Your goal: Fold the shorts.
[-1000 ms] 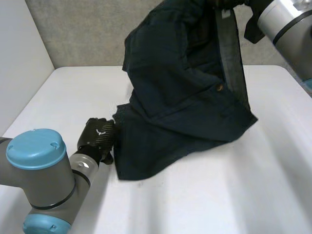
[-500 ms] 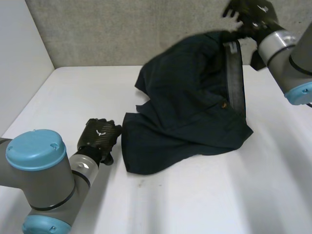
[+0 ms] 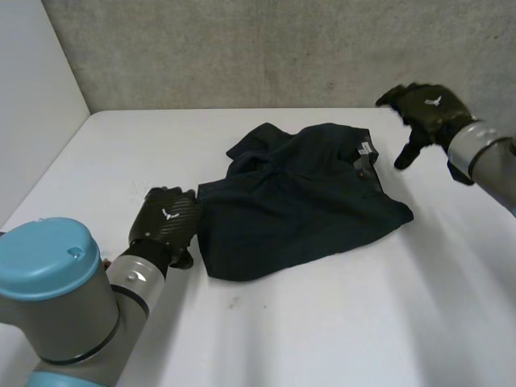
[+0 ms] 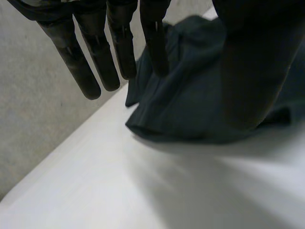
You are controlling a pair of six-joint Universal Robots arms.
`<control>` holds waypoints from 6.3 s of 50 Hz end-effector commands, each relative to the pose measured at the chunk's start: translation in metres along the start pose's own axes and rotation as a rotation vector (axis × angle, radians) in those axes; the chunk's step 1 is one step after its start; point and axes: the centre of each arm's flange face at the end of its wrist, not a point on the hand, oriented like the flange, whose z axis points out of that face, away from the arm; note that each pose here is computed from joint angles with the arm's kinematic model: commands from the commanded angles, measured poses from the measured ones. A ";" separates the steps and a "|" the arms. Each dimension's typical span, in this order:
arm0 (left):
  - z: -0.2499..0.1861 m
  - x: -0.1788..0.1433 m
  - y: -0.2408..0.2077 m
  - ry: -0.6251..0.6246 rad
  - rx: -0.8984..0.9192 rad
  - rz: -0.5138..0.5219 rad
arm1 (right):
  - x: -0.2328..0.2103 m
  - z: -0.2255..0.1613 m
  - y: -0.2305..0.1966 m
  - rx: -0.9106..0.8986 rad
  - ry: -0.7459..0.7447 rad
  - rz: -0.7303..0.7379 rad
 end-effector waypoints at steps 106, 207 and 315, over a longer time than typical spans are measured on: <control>0.084 -0.058 -0.065 -0.205 0.002 -0.110 | -0.070 -0.032 -0.031 -0.187 -0.083 -0.464; 0.070 -0.063 -0.036 -0.027 0.131 0.251 | -0.109 -0.135 0.035 -0.182 -0.209 -0.156; 0.131 -0.045 -0.049 0.087 0.285 0.044 | -0.115 -0.134 0.073 -0.199 -0.228 -0.052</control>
